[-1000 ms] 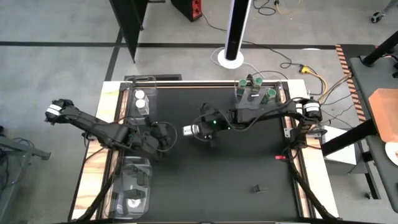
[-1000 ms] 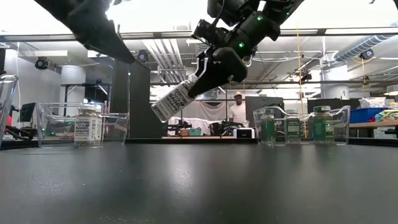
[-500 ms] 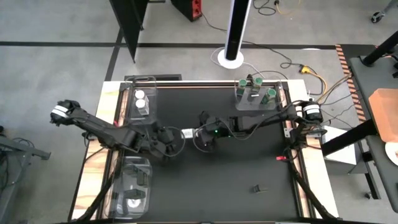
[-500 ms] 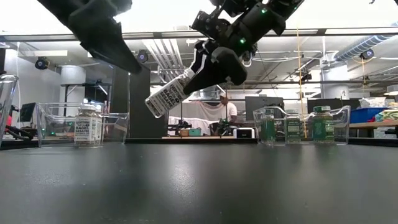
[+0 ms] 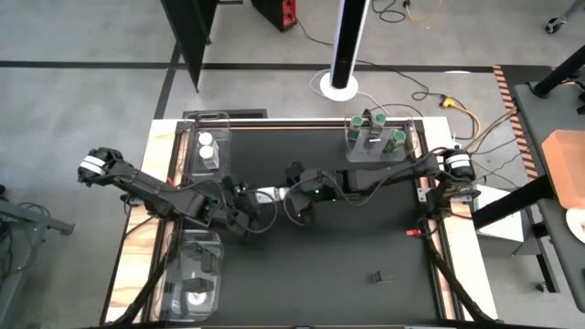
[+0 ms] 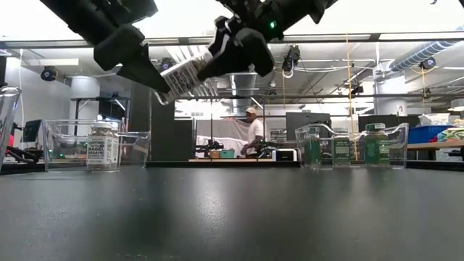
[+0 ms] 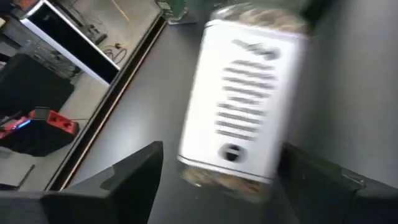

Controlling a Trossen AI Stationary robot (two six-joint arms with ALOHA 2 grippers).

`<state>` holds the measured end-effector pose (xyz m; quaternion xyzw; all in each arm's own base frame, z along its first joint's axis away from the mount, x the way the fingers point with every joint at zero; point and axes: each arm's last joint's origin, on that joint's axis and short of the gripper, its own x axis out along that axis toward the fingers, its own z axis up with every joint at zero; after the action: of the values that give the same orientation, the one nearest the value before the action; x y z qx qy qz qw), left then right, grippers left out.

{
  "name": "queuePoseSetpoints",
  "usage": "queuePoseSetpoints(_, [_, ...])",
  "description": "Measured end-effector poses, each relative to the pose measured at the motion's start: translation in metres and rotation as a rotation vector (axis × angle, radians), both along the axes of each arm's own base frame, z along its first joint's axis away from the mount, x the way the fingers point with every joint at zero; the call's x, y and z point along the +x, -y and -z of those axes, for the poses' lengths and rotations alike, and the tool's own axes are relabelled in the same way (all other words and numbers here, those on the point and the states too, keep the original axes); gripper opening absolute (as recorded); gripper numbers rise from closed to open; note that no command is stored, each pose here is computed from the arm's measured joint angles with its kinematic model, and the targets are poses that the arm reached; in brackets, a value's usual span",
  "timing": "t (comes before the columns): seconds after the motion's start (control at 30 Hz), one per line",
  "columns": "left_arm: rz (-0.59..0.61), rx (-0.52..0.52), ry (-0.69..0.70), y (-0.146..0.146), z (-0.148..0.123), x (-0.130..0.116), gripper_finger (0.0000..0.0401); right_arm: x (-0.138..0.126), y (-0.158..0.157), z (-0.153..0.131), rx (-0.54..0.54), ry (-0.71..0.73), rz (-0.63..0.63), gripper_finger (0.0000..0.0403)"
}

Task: Sort spices by type
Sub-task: Put the white seasoning bottle into the top left transparent bin

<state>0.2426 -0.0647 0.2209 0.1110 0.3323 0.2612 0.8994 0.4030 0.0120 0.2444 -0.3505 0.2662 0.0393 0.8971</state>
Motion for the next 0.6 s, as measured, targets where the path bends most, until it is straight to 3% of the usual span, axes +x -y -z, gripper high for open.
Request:
queuePoseSetpoints(0.3, [0.053, -0.012, -0.011, 0.002, 0.0, 0.003, 0.0268, 0.002, -0.013, -0.005, -0.022, 0.012, -0.095, 0.0194])
queuePoseSetpoints(0.5, [0.084, 0.002, -0.021, 0.003, 0.001, 0.003, 0.0181, 0.003, -0.014, -0.006, -0.015, 0.019, -0.097, 0.0194])
queuePoseSetpoints(0.6, [0.086, 0.003, -0.024, 0.003, 0.002, 0.003, 0.0178, 0.003, -0.014, -0.006, -0.006, 0.019, -0.094, 0.0207])
